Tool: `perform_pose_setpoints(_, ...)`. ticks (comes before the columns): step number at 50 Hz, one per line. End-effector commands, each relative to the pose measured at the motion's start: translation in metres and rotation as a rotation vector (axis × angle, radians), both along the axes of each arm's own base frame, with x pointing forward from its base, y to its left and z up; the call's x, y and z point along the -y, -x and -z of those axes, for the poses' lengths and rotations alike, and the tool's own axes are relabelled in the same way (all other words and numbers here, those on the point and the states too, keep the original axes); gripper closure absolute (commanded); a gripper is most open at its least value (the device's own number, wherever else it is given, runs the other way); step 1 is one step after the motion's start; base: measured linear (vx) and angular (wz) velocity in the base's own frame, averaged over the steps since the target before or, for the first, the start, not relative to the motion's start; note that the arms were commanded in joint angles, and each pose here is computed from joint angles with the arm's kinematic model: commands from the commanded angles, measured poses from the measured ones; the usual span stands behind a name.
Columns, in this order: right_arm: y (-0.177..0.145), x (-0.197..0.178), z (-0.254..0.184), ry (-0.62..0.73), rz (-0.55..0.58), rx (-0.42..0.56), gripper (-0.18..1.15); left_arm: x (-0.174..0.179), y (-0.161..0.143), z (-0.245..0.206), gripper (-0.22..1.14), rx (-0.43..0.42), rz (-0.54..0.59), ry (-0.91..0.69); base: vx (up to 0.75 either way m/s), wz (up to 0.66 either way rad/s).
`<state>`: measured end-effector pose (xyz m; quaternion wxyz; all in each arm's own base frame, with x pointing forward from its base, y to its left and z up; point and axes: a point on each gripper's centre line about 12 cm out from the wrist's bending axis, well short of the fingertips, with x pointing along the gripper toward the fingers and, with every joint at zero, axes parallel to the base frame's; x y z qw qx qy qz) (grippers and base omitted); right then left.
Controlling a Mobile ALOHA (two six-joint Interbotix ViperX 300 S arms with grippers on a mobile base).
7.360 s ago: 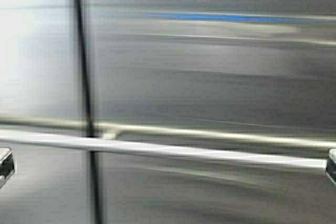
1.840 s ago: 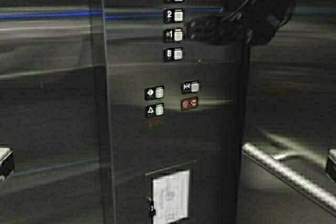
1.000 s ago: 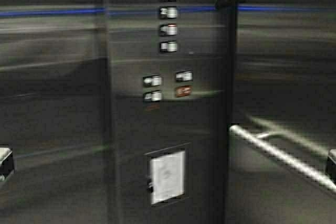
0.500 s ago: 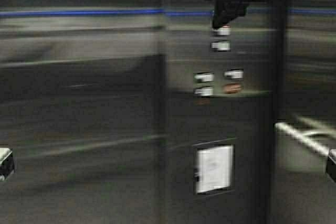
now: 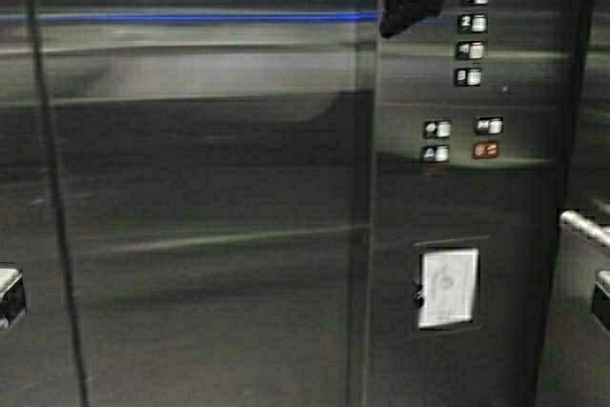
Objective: Navigate to elevator, push the call button, then enter the elevator
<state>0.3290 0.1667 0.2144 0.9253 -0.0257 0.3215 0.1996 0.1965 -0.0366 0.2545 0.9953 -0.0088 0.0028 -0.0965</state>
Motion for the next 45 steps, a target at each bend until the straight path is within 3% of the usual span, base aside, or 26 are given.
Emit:
perform_pose_setpoints(1,-0.004,-0.002,-0.020,-0.032,-0.001,0.063,0.92,0.000,-0.004,-0.009,0.89,0.021,-0.001,0.002,-0.23,0.08)
perform_pose_setpoints(29,0.001,0.001,-0.039,-0.056,-0.014,0.145,0.92,0.003,-0.020,-0.002,0.89,-0.041,-0.001,-0.008,-0.22,0.19)
perform_pose_setpoints(45,0.024,0.012,-0.051,-0.079,-0.016,0.192,0.92,0.003,-0.021,0.000,0.89,-0.051,-0.002,-0.003,-0.09,0.33)
